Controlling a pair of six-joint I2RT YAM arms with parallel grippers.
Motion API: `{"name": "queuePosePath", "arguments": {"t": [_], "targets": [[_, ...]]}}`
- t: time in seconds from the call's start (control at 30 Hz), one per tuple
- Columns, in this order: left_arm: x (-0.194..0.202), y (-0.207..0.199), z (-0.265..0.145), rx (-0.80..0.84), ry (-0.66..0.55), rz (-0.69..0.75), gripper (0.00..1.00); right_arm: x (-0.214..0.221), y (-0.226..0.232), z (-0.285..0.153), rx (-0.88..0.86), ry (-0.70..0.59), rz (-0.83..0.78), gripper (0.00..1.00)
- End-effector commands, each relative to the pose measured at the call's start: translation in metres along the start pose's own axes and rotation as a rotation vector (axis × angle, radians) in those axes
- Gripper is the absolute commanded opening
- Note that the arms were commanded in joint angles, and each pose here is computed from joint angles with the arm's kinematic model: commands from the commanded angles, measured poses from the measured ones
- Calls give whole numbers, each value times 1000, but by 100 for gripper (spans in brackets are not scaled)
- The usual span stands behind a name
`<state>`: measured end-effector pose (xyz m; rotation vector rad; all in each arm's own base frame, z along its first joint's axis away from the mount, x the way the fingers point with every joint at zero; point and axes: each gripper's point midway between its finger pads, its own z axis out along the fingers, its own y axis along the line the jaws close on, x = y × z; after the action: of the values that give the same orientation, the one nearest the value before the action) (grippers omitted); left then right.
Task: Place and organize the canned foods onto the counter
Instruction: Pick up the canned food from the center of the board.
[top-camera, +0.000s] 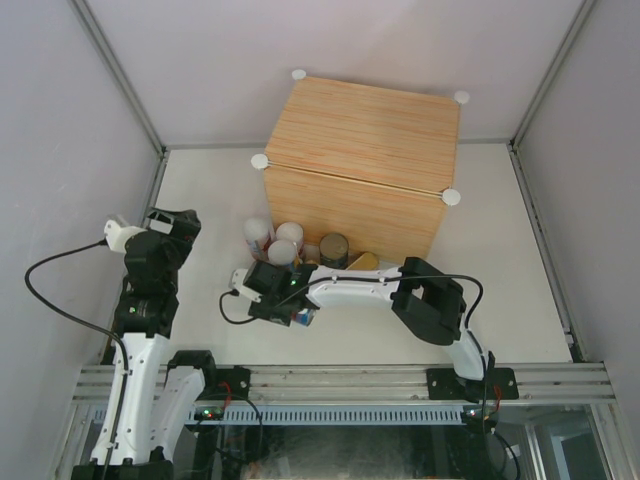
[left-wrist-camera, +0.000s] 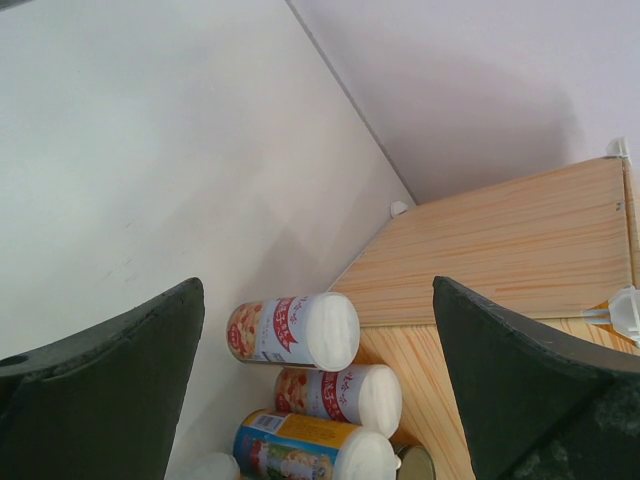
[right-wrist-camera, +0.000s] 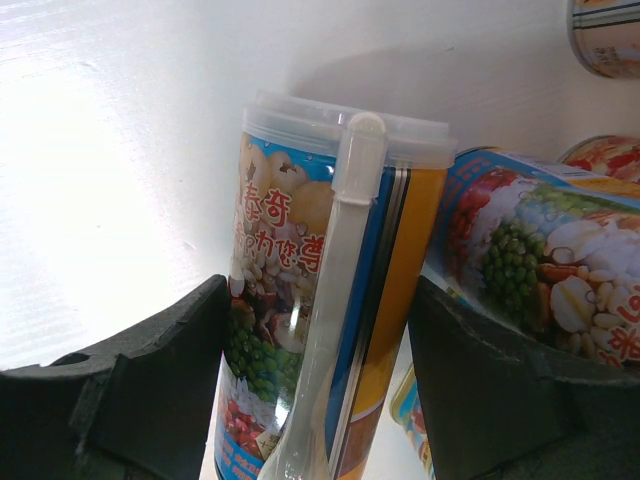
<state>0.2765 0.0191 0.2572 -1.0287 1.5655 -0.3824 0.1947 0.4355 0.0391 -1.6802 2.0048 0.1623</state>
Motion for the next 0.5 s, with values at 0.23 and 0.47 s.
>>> {"name": "queuePosePath", "arguments": {"t": [0.23,0.47], "targets": [[-11,-6,0,13,-42,-36,100,-42,16,-64,-89,-165,55,0],[-14,-11,1,17,-45,-38,100,-59,13,-91,-93,-243,75,0]]}}
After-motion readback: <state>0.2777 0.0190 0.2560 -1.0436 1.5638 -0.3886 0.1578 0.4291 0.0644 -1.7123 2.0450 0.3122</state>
